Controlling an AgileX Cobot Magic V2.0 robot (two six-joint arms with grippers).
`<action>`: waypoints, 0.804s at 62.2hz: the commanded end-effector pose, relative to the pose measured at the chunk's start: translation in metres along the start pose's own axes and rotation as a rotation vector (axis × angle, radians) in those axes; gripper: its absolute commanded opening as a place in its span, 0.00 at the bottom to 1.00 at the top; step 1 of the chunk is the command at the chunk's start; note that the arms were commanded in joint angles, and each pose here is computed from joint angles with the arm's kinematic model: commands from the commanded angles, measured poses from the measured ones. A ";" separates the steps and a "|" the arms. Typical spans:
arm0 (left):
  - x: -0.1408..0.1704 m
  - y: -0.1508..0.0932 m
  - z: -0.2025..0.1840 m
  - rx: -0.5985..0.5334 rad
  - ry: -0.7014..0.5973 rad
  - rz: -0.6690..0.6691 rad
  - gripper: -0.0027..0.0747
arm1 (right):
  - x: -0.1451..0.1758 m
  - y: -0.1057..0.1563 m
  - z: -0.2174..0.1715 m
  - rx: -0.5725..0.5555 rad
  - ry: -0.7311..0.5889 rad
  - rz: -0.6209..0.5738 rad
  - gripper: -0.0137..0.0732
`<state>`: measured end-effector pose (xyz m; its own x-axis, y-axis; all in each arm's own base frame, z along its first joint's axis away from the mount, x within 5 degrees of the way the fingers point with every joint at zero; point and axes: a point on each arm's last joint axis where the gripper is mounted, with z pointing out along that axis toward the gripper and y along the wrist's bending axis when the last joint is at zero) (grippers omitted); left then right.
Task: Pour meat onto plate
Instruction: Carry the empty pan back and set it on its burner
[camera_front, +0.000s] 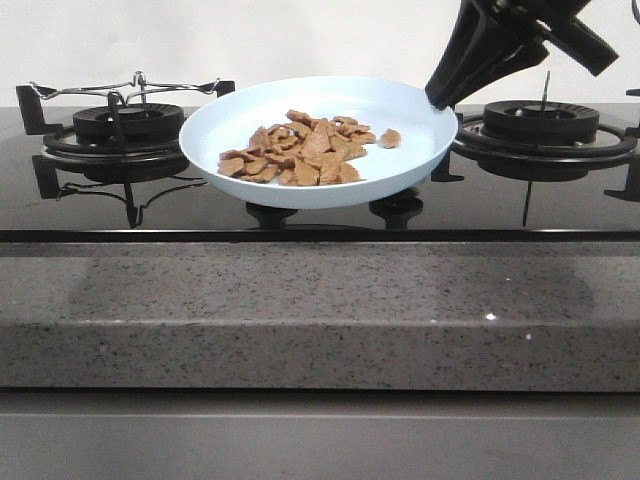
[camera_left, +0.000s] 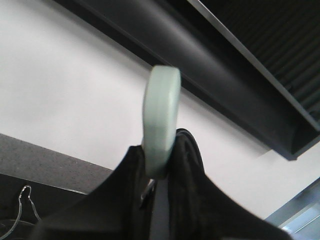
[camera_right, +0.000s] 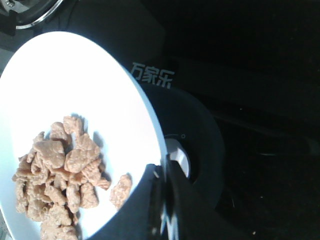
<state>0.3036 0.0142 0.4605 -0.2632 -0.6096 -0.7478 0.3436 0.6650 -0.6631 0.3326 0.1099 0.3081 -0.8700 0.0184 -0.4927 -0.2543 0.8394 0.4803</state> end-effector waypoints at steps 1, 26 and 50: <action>-0.018 -0.002 -0.005 0.069 -0.073 -0.133 0.01 | -0.008 0.015 -0.022 -0.043 -0.094 -0.011 0.10; 0.003 0.085 0.042 0.029 0.016 -0.431 0.01 | -0.008 0.015 -0.022 -0.043 -0.094 -0.011 0.10; 0.026 0.133 0.064 -0.055 0.067 -0.568 0.01 | -0.008 0.015 -0.022 -0.043 -0.093 -0.011 0.10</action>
<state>0.4071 0.0647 0.3225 -0.4655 -0.8339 -0.2965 -0.0050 0.3374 -0.9413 0.3325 0.1099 0.3081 -0.8706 0.0181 -0.4916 -0.2543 0.8389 0.4812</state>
